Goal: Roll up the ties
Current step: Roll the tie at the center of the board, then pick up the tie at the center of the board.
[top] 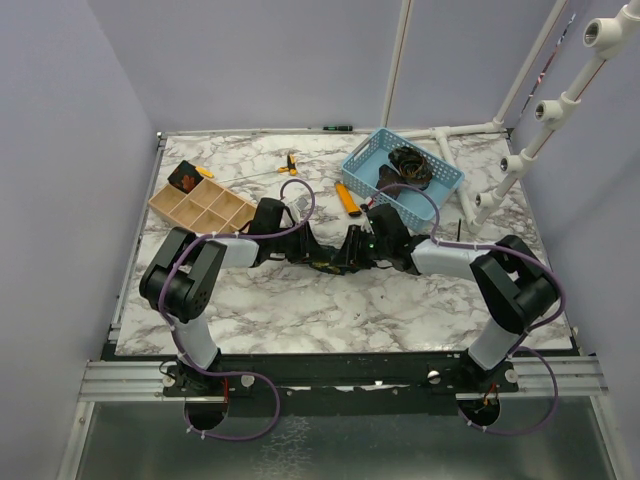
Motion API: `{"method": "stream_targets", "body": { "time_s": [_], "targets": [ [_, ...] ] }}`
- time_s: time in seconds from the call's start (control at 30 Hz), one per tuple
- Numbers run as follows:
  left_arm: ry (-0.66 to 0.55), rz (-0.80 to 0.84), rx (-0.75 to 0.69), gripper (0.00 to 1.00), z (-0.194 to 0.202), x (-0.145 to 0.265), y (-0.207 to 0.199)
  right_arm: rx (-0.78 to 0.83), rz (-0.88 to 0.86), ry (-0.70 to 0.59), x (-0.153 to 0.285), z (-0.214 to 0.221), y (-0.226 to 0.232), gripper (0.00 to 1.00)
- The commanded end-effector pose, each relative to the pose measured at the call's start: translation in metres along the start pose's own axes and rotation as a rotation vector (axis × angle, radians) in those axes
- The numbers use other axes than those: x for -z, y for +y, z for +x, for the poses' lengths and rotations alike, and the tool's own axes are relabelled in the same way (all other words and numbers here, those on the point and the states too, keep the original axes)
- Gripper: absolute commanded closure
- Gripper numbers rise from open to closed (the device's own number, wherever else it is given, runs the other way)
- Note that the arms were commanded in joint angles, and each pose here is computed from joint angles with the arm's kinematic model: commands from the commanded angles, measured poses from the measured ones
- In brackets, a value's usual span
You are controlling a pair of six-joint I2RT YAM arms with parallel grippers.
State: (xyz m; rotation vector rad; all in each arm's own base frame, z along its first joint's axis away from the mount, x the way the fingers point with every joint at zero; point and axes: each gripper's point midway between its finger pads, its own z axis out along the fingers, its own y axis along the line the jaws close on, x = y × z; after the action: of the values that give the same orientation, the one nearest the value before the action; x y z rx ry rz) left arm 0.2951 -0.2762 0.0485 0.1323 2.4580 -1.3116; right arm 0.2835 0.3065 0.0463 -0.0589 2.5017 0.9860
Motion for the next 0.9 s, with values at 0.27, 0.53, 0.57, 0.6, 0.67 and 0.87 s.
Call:
{"method": "stream_targets", "body": {
  "time_s": [0.27,0.53,0.57,0.6,0.67,0.87],
  "targets": [
    [-0.121,-0.101,-0.069,1.00,-0.025,0.040,-0.031,0.118,0.043,-0.152,0.086,-0.044,0.039,0.32],
    [-0.339,-0.305,-0.129,1.00,-0.058,0.130,-0.065,0.145,0.083,-0.285,0.103,-0.084,0.050,0.31],
    [-0.382,-0.352,-0.127,1.00,-0.062,0.145,-0.066,0.147,0.063,-0.276,0.096,-0.086,0.054,0.31],
    [-0.424,-0.386,-0.125,1.00,-0.066,0.159,-0.069,0.149,0.036,-0.272,0.088,-0.092,0.062,0.31],
    [-0.510,-0.454,-0.110,1.00,-0.074,0.186,-0.075,0.148,-0.016,-0.243,0.069,-0.100,0.074,0.32],
    [-0.713,-0.548,-0.089,1.00,-0.088,0.247,-0.093,0.150,-0.078,-0.143,-0.002,-0.119,0.102,0.31]
  ]
}}
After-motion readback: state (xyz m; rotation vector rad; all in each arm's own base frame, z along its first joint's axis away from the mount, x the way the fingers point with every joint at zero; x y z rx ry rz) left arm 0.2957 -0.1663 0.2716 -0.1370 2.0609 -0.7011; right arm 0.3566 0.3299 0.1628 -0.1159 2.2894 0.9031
